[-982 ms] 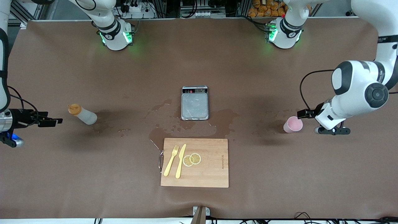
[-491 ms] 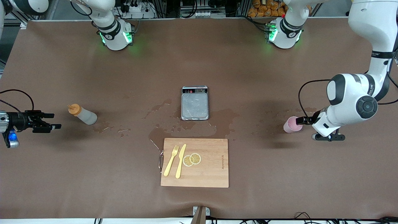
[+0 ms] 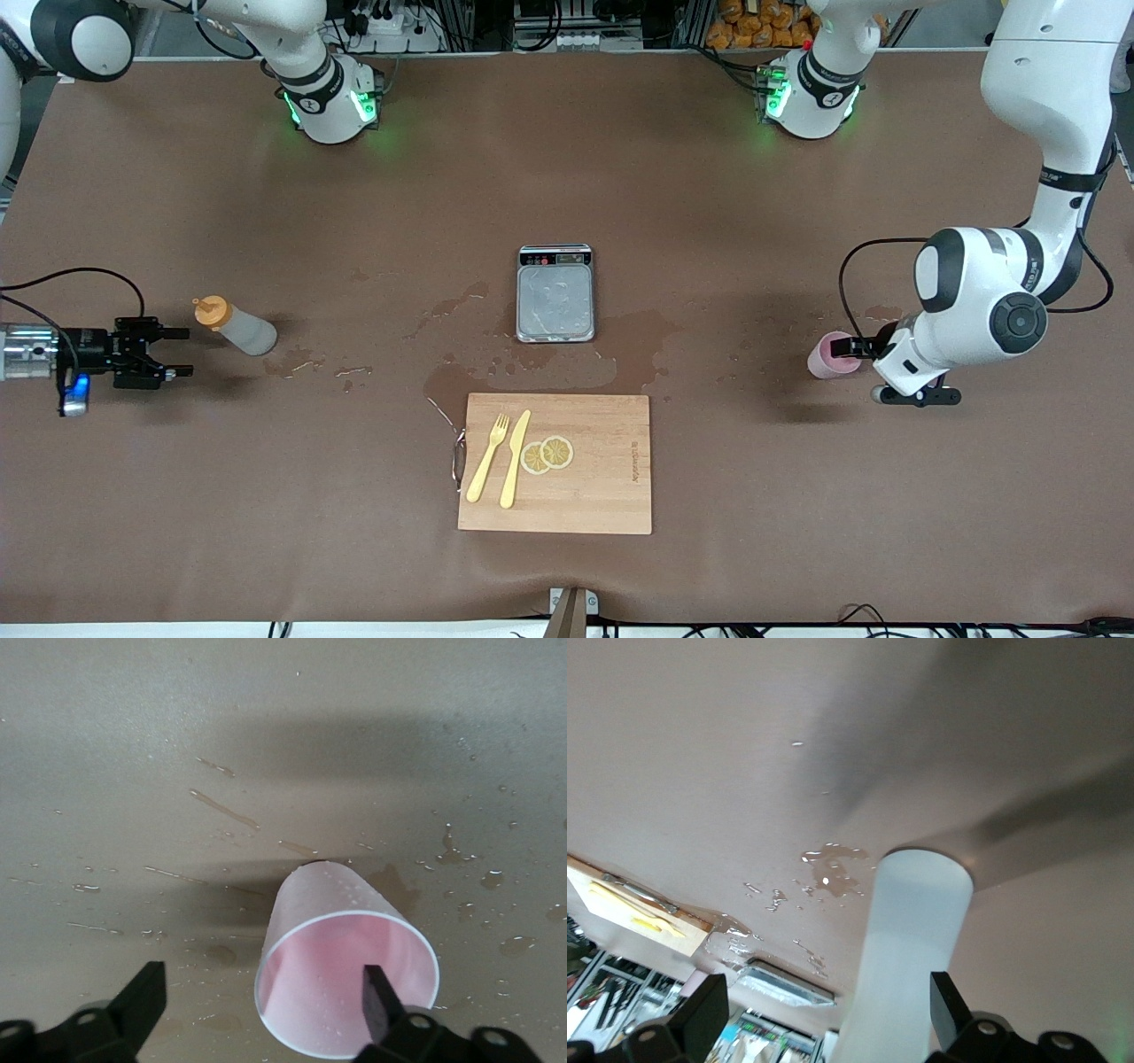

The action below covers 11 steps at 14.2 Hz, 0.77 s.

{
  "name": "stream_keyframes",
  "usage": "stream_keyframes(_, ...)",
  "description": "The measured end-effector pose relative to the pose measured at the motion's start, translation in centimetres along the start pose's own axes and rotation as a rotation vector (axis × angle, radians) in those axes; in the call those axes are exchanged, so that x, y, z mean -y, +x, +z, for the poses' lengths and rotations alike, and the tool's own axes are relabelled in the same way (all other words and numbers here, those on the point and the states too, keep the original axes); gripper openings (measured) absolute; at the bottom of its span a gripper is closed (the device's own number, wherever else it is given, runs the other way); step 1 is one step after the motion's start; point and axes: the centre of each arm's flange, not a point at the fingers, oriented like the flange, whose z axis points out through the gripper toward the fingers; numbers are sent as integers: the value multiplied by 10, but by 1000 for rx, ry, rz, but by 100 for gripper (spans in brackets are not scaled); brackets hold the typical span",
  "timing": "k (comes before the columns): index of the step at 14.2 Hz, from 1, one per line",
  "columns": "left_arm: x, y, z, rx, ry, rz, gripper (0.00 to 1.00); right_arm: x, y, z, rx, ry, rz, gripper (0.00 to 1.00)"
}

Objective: Add sauce to pink cup with both arms
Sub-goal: 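Grasp the cup with the left gripper while the right gripper grasps the bottle, then carry the cup with the left gripper while the right gripper lifts the bottle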

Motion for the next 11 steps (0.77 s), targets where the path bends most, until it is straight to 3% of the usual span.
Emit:
stream_keyframes(5,-4,2,9,2,-3,7,39,-21,7,19,144,25,173,100)
stream_keyframes(9,-4,2,9,0,-3,7,3,-44,19,31,220,33,243,100)
stream_keyframes(11,-4,5,6,-11,-3,7,3,-54,30,44,249,51,263,100)
